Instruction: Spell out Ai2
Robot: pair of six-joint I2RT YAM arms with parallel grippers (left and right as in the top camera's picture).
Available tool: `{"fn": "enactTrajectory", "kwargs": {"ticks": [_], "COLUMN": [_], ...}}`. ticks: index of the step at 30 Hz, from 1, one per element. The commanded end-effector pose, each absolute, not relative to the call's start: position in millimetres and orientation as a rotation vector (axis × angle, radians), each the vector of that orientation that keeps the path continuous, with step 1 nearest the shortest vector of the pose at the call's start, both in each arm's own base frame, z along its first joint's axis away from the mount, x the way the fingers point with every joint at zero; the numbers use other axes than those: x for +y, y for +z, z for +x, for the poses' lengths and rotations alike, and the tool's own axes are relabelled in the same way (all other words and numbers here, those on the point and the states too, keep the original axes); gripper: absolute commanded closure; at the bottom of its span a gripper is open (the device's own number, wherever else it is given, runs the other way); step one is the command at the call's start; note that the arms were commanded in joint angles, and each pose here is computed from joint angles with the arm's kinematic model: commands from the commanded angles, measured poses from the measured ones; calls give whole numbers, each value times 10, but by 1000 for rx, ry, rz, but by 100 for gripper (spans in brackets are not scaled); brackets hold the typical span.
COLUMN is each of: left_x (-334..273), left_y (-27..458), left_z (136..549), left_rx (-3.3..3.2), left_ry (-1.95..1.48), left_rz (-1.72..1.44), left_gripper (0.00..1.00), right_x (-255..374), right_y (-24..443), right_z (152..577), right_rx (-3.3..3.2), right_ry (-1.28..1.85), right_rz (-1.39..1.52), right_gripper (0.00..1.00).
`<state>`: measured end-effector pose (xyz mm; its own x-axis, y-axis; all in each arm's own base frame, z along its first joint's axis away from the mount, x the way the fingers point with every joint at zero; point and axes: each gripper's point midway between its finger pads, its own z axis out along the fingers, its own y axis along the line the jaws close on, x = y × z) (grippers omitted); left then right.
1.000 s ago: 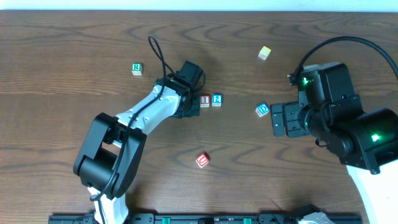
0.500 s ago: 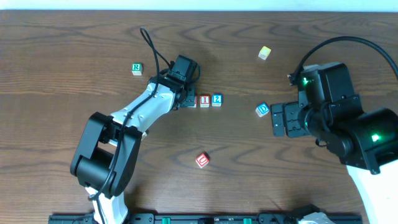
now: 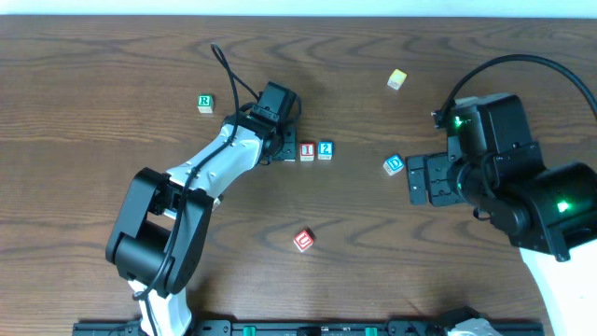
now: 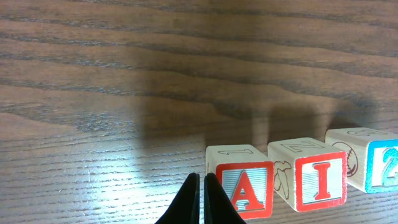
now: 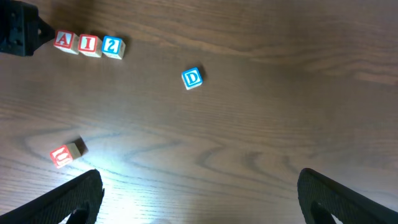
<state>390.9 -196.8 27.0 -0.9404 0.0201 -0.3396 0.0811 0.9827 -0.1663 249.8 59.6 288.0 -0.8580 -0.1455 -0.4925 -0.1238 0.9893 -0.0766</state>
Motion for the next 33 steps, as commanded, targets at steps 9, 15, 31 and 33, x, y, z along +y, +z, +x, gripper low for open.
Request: {"fn": "enactTrajectory", "kwargs": {"ticks": [9,15,31,33], "left_x": [-1847,-1913,-2041,-2046], "left_y": [149,17,56,58], "left_z": [3912,3848,3905,3914], "left_rx": [2803,2847,2817,2813], "left_ry": [-175,-219,-312,-314], "left_rz": [42,55,68,69], "left_gripper": [94,94,94,94], "right_x": [559,559,559,559], "right_y": [2882,2881,2882,2882], "right_z": [2505,2504,2505,2505], "right_rx": [2611,2612,2611,2611], "right_ry": [-82,-82,-82,-82], "right_rz": [-197,-197,-197,-197], "right_gripper": [1,1,1,1]}}
